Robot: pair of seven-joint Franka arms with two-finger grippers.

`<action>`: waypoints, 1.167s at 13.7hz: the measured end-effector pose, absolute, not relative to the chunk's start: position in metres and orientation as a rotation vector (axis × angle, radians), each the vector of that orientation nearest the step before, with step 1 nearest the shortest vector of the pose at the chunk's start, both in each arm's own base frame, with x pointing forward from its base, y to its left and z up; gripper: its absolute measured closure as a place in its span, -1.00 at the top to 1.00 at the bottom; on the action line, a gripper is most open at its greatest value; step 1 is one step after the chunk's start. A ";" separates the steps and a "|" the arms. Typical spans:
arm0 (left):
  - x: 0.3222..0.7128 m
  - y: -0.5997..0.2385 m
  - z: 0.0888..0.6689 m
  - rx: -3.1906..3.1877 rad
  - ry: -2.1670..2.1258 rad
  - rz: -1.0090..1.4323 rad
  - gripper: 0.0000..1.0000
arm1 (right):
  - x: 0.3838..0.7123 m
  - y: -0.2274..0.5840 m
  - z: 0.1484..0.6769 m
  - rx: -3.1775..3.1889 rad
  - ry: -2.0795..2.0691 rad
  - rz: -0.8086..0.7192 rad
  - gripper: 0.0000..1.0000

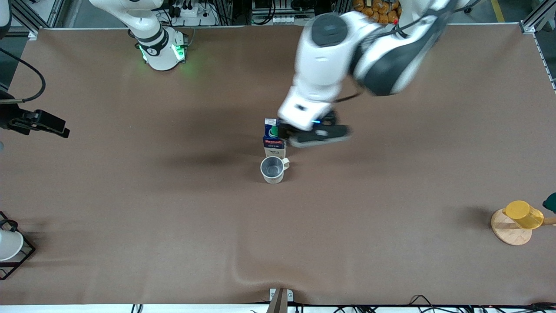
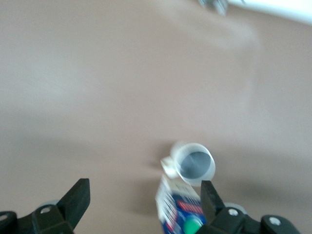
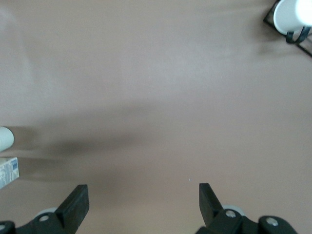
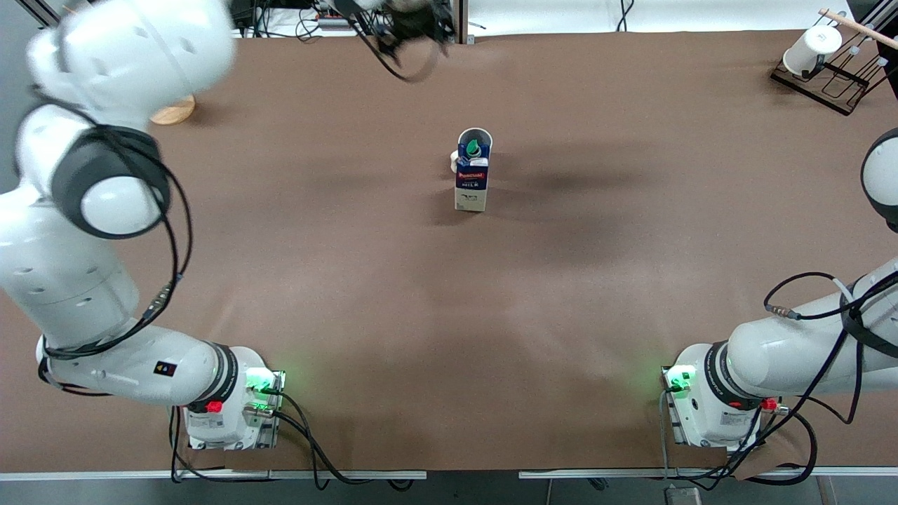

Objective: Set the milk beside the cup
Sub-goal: 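Lower the carton next to the mug and open the left gripper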

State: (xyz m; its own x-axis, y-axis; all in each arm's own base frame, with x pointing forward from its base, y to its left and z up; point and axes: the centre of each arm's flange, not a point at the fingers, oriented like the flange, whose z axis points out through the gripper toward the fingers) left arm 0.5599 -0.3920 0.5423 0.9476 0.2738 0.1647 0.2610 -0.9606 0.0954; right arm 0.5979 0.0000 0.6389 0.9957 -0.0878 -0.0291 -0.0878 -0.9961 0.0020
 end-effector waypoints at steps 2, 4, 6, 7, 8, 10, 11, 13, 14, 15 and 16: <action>0.586 -0.316 0.575 3.053 0.505 0.321 1.00 | 0.595 0.003 0.649 3.140 -0.130 -0.012 1.00; 0.600 -0.262 0.586 3.099 0.497 0.295 1.00 | 0.590 0.003 0.658 3.140 -0.129 0.010 1.00; 0.608 -0.212 0.590 3.112 0.464 0.197 1.00 | 0.586 0.004 0.664 3.141 -0.128 0.020 1.00; 0.611 -0.186 0.594 3.119 0.442 0.161 1.00 | 0.584 0.004 0.666 3.141 -0.128 0.025 1.00; 0.613 -0.161 0.598 3.132 0.408 0.138 1.00 | 0.581 0.004 0.669 3.141 -0.129 0.033 1.00; 0.613 -0.115 0.606 3.162 0.363 0.099 1.00 | 0.570 0.003 0.674 3.140 -0.131 0.034 1.00; 0.613 -0.098 0.609 3.170 0.365 0.088 1.00 | 0.564 0.002 0.675 3.139 -0.134 0.032 1.00; 0.611 -0.080 0.611 3.179 0.368 0.066 1.00 | 0.555 0.002 0.681 3.139 -0.135 0.041 1.00; 0.610 -0.079 0.611 3.182 0.369 0.052 1.00 | 0.551 0.002 0.684 3.139 -0.134 0.049 1.00; 0.608 -0.080 0.613 3.179 0.356 0.044 1.00 | 0.549 0.003 0.687 3.139 -0.131 0.056 1.00; 0.603 -0.080 0.619 3.172 0.326 0.043 1.00 | 0.548 0.005 0.688 3.139 -0.127 0.059 1.00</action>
